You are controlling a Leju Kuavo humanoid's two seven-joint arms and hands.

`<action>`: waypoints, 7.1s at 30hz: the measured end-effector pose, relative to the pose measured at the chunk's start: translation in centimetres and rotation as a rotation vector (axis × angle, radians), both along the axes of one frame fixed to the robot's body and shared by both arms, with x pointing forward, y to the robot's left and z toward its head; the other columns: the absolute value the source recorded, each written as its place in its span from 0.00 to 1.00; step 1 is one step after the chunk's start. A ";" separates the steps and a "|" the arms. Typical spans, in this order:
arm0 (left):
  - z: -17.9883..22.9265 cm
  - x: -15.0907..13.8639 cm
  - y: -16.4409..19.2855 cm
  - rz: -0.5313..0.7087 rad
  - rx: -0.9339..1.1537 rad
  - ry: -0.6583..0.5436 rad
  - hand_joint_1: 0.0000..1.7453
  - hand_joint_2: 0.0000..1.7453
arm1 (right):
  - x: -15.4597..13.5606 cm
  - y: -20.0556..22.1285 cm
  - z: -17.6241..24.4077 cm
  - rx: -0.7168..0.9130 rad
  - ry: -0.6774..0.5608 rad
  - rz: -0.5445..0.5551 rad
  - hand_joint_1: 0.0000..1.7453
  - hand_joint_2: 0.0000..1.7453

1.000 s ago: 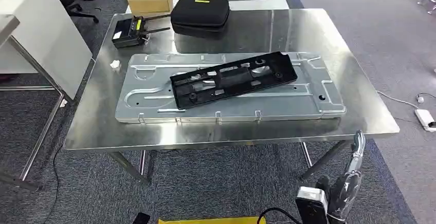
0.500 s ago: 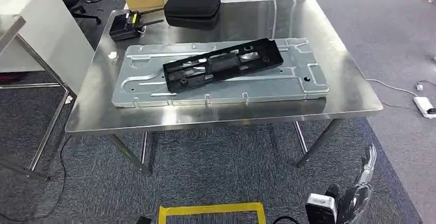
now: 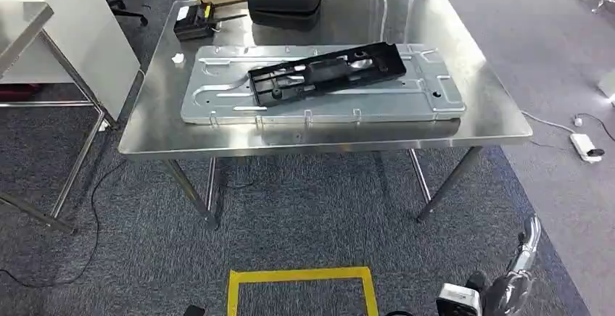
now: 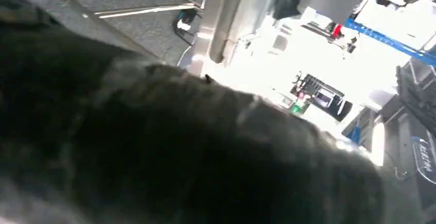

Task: Take the parts from the cabinet and place them on the table.

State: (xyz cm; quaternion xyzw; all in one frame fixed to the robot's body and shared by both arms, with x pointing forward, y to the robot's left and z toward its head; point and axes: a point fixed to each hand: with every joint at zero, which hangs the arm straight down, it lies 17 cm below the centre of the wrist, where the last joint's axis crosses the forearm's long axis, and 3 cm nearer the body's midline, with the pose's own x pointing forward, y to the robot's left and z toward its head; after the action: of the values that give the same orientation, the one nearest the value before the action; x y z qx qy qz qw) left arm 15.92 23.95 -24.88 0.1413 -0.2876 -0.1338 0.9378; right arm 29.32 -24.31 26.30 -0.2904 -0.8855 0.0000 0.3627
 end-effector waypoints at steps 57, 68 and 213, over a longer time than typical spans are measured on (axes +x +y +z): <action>0.0 -0.3 -0.3 0.035 -0.016 0.001 0.00 0.00 | 0.3 -5.9 -3.5 0.063 0.108 -0.108 0.00 0.00; 0.0 -0.5 -0.5 0.038 -0.020 0.001 0.00 0.00 | 0.4 -8.5 -6.2 0.117 0.180 -0.133 0.00 0.00; -0.4 -2.2 -0.5 0.127 -0.016 0.041 0.00 0.00 | -20.0 -0.5 -53.2 0.814 1.824 -0.245 0.00 0.00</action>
State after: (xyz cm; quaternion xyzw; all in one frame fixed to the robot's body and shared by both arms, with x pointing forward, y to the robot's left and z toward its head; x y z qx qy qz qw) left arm 13.68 23.40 -25.28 0.1488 -0.2598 -0.0744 0.9512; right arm 9.28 -24.85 -26.87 -0.1224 -0.1664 -0.1174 0.9714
